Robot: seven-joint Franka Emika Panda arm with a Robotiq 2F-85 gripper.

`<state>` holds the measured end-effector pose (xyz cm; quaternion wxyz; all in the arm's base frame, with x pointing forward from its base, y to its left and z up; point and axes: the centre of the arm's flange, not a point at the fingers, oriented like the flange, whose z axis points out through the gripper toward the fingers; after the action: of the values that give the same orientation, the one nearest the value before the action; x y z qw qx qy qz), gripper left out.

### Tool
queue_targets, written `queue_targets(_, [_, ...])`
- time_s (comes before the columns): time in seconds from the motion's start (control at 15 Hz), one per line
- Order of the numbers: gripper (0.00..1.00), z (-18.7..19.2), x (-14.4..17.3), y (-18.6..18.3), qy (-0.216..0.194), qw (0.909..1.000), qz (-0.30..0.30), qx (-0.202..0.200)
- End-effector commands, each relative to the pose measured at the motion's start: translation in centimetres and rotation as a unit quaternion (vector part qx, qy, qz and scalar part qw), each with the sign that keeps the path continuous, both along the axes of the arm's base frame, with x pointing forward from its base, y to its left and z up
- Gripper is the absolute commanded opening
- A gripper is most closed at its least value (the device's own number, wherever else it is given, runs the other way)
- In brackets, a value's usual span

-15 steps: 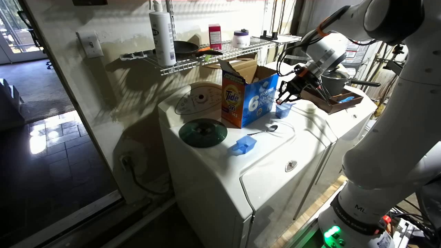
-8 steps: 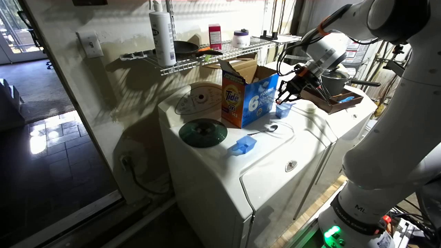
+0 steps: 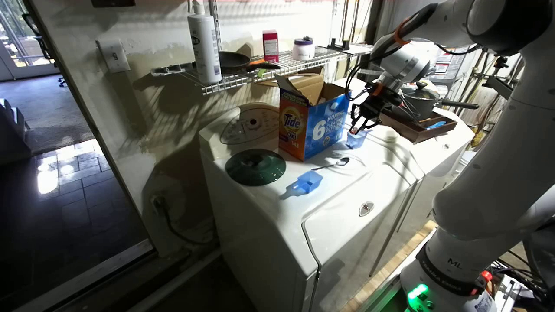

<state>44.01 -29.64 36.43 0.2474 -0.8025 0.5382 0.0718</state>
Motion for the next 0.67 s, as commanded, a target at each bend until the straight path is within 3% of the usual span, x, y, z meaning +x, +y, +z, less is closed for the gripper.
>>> queue_targets(0.0, [0.06,0.9,-0.3,2.2,0.039,0.9987,0.006,-0.033])
queue_targets(0.6, [0.06,0.7,-0.2,6.0,0.111,0.9891,-0.004,-0.096])
